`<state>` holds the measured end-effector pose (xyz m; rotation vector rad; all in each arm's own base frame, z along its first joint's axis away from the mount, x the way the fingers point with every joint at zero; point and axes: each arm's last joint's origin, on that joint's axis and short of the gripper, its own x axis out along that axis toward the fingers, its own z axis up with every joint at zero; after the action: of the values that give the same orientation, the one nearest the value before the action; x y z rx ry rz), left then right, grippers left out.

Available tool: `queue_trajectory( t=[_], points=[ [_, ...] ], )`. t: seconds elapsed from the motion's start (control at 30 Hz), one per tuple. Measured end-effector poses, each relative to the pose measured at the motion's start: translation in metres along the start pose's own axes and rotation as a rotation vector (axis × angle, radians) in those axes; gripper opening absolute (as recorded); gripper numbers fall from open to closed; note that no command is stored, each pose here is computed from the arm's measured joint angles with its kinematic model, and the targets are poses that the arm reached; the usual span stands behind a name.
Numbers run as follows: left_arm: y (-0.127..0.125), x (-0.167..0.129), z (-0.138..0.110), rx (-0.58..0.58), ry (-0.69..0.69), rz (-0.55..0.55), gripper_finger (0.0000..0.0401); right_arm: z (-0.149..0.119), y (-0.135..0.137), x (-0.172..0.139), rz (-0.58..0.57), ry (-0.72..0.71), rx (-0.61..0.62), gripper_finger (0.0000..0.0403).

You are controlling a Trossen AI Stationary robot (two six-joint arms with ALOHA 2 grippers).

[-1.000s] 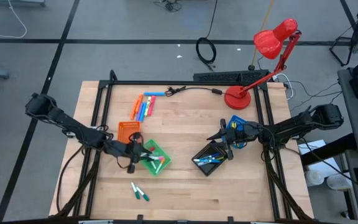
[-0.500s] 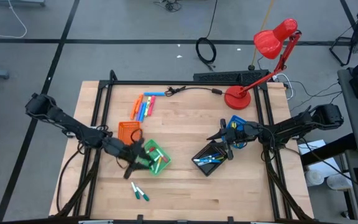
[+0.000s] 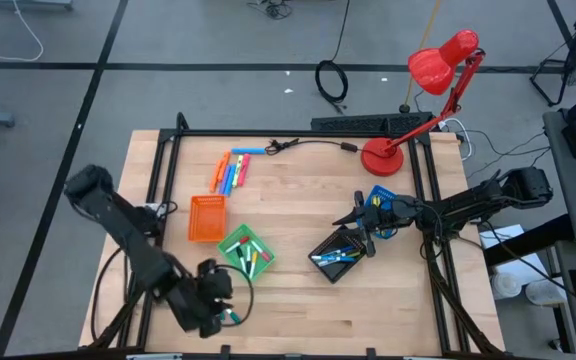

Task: Pick & Place Markers
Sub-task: Put the left small blue highlighter pen into the green basket

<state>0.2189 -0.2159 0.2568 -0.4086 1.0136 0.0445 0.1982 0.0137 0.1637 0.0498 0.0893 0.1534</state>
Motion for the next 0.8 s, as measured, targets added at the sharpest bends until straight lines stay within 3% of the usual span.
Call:
queue_trajectory(
  t=[0.17, 0.27, 0.37, 0.53, 0.8],
  points=[
    [-0.006, 0.035, -0.026, -0.457, 0.239, 0.157, 0.0109, 0.0, 0.0, 0.0, 0.0, 0.0, 0.0, 0.0093],
    [-0.005, 0.051, -0.031, -0.769, 0.246, 0.244, 0.0123, 0.0, 0.0, 0.0, 0.0, 0.0, 0.0, 0.0093],
    [-0.002, 0.061, -0.032, -0.963, 0.217, 0.318, 0.014, 0.0, 0.0, 0.0, 0.0, 0.0, 0.0, 0.0093],
    [-0.001, 0.069, -0.033, -1.107, 0.192, 0.358, 0.0167, 0.0, 0.0, 0.0, 0.0, 0.0, 0.0, 0.0093],
    [0.004, 0.082, -0.042, -1.201, 0.241, 0.452, 0.0173, 0.0, 0.0, 0.0, 0.0, 0.0, 0.0, 0.0093]
  ],
)
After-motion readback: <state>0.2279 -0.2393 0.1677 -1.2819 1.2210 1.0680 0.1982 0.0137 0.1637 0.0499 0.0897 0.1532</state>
